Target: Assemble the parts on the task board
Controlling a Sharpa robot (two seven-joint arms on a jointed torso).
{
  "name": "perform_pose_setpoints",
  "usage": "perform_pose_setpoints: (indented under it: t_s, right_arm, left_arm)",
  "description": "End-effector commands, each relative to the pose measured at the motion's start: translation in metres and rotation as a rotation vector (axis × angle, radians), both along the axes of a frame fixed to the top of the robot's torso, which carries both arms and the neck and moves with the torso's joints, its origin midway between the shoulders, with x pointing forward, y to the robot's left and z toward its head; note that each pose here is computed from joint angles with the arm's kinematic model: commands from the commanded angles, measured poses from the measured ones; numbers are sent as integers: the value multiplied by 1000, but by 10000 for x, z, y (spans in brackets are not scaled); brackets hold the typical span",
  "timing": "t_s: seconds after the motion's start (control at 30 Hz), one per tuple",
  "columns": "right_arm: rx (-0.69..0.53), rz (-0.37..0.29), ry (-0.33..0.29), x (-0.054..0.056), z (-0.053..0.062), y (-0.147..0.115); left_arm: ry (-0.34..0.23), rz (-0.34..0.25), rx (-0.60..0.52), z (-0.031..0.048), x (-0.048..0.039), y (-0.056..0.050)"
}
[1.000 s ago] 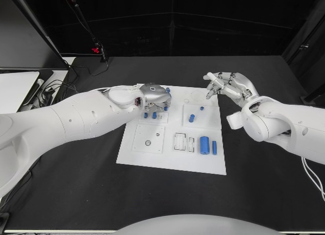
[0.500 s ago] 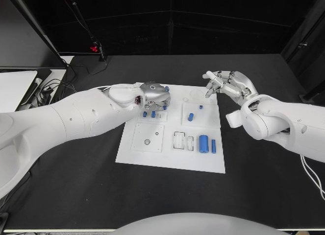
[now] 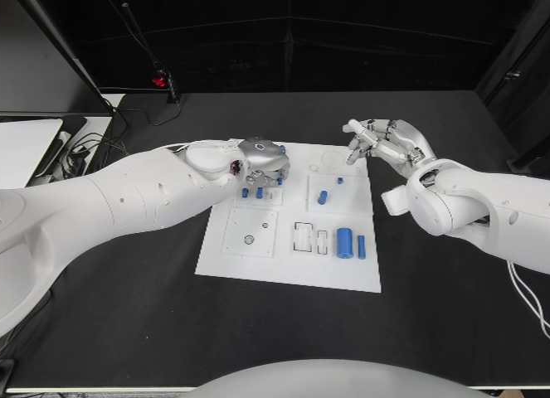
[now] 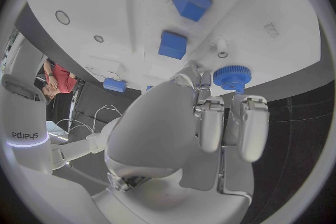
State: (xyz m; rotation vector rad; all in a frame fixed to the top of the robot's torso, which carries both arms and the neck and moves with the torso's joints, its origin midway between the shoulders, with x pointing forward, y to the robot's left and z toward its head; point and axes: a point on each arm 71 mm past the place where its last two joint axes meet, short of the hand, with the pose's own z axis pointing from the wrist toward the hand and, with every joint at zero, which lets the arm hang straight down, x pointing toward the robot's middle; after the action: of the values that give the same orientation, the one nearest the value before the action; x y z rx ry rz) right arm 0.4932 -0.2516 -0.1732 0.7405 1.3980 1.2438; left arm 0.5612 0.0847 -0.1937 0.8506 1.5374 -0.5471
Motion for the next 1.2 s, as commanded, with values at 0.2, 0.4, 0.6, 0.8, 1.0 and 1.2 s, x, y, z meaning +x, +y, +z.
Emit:
perform_pose_setpoints:
  t_s: [0.2, 0.4, 0.6, 0.8, 1.0, 1.2]
  right_arm:
    - [4, 8, -5, 1, 14, 8]
    - [33, 0, 17, 4, 5, 6]
    - [54, -9, 33, 8, -2, -2]
    - [59, -9, 37, 8, -5, -1]
    - [60, -11, 40, 10, -8, -4]
    - [59, -12, 43, 10, -10, -10]
  left_arm:
    - [36, 19, 39, -52, 0, 6]
    - [32, 8, 34, -48, -7, -5]
    - [24, 1, 25, -42, -11, -11]
    - [0, -5, 6, -21, -10, -8]
    - [-39, -26, -26, 13, -14, -3]
    - [-89, -54, -67, 66, -25, 1]
